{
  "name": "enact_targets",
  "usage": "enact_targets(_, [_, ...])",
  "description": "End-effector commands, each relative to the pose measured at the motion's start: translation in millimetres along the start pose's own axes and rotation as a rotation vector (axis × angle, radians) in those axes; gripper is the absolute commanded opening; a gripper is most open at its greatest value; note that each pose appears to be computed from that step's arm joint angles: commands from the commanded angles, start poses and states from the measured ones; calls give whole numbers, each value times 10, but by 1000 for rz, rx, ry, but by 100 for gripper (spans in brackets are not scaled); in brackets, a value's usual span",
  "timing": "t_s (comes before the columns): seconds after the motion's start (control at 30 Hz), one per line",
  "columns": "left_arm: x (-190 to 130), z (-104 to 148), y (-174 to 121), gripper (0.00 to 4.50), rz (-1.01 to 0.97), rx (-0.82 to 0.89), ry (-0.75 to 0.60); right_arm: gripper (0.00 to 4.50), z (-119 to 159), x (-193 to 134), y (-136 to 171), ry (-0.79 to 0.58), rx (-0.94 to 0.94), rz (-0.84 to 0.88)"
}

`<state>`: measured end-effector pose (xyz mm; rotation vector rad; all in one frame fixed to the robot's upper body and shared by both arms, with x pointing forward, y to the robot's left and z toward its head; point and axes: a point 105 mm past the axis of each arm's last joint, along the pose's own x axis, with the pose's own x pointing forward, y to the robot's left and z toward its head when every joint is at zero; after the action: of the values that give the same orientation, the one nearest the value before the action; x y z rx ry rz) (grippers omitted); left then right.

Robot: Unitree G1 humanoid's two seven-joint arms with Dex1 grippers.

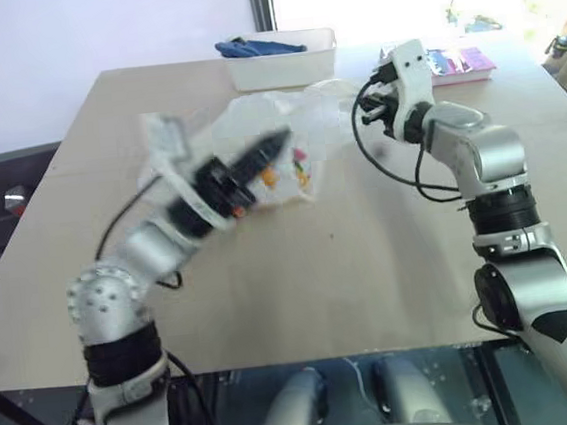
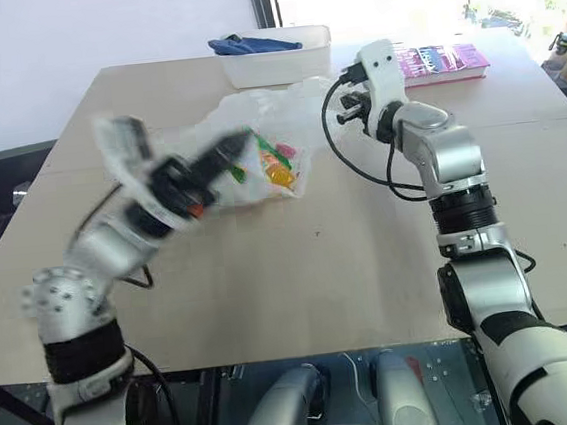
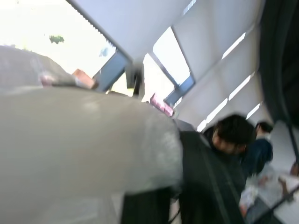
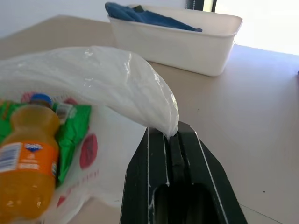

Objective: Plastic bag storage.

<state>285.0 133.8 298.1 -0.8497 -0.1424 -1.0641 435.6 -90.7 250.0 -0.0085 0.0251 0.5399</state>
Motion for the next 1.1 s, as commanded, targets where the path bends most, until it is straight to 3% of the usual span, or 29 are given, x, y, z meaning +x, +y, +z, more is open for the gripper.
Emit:
enact_targets(0.03, [-4, 528, -331, 5, -97, -19, -174, 0, 568, -46, -14, -186, 94, 39])
enact_targets(0.23, [71, 1445, -628, 5, -104, 134, -375, 0, 1591, -247, 88, -504, 253, 196])
enact_targets(0.4, [259, 2104, -619, 5, -33, 228, -518, 0, 2345, -560, -98, -704, 251, 140])
enact_targets(0.53, [401, 2231, -400, 5, 50, 248, -523, 0, 2655, -814, -212, -772, 159, 82])
enact_targets(0.63, [592, 1973, -187, 5, 78, 253, -403, 0, 2817, -1106, -318, -790, 79, 27])
enact_targets(0.8, [641, 1616, 91, 5, 117, 201, -273, 0, 2707, -1334, -340, -717, 22, -2])
enact_targets(0.93, [552, 1196, 500, 5, 256, 162, -146, 0, 2239, -1380, -296, -598, 22, -17])
enact_targets(1.1, [326, 746, 736, 5, 324, 121, -45, 0, 1238, -1372, -341, -369, 78, -92])
